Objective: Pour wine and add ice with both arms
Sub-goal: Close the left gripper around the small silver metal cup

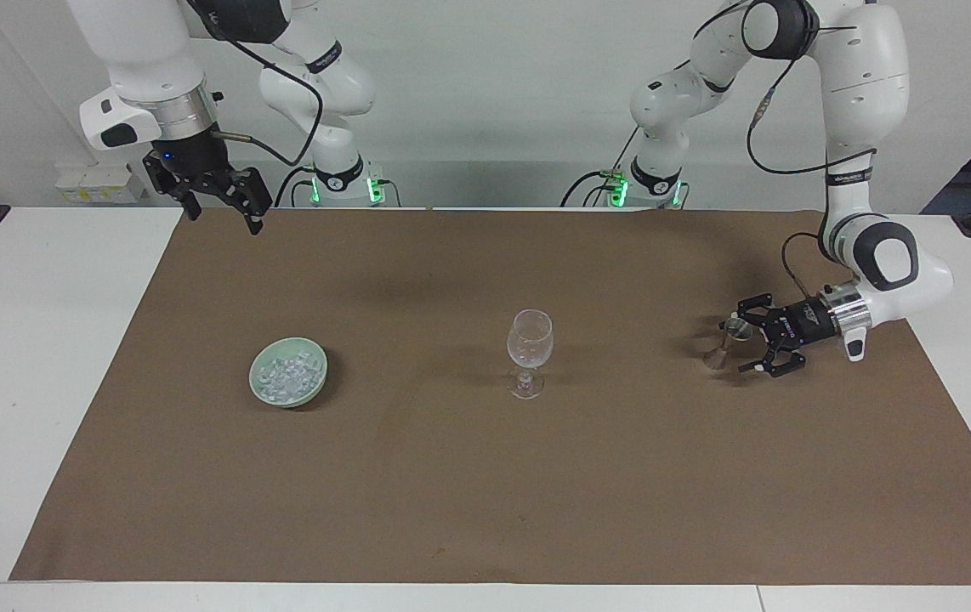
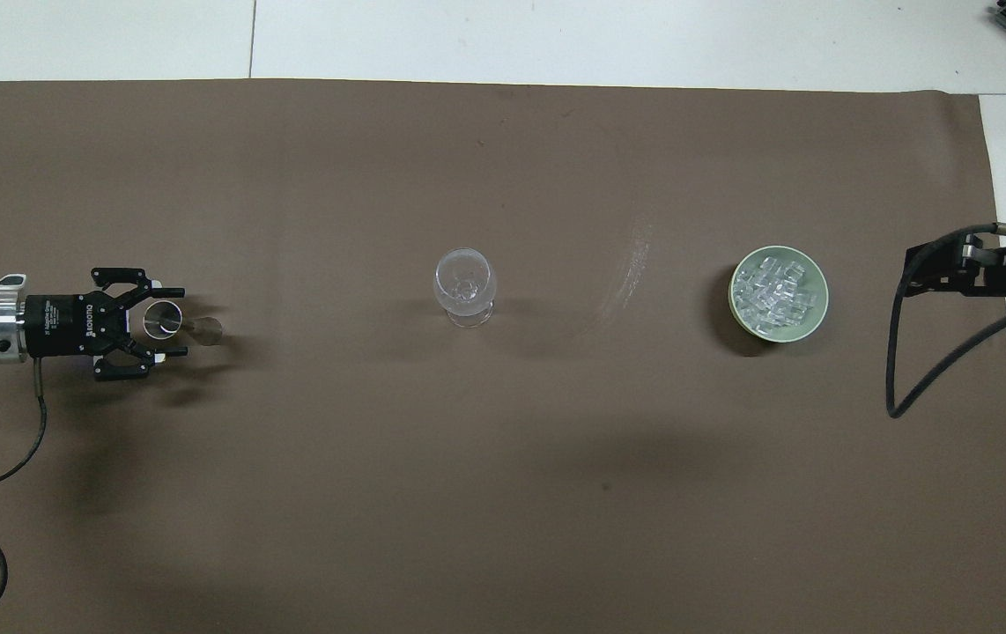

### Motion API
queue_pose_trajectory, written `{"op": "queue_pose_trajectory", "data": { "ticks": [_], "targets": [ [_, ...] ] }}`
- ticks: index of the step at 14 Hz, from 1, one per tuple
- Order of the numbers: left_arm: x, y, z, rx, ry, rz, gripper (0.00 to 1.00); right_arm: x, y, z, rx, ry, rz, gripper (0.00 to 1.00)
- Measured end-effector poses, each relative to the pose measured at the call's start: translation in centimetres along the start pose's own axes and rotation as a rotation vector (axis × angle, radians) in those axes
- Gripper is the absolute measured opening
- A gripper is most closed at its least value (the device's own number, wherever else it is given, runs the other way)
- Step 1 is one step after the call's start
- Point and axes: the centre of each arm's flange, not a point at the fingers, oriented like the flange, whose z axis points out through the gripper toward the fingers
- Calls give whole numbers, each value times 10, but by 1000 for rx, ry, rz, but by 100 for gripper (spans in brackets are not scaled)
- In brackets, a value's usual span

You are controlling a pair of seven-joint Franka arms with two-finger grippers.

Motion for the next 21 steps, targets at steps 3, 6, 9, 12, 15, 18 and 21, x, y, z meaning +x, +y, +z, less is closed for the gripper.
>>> {"op": "queue_pose_trajectory", "data": {
  "ticks": [3, 6, 9, 12, 15, 18, 21],
  "targets": [
    [0, 0, 0, 1, 0, 0, 80, 0, 0, 0, 0, 0, 0, 100],
    [0, 0, 1, 2, -1, 0, 65, 0, 0, 0, 0, 0, 0, 100],
    [1, -1, 1, 3, -1, -1, 59, 0, 0, 0, 0, 0, 0, 100],
    [0, -1, 2, 4, -2, -1, 33, 0, 0, 0, 0, 0, 0, 100],
    [1, -1, 2, 4, -2, -1, 22, 0, 0, 0, 0, 0, 0, 100],
    [1, -1, 2, 5, -3, -2, 22, 0, 1, 0, 0, 0, 3, 100],
    [-1, -3, 4, 19, -15, -2, 22, 3, 9, 1, 0, -1, 18, 100]
  ]
}}
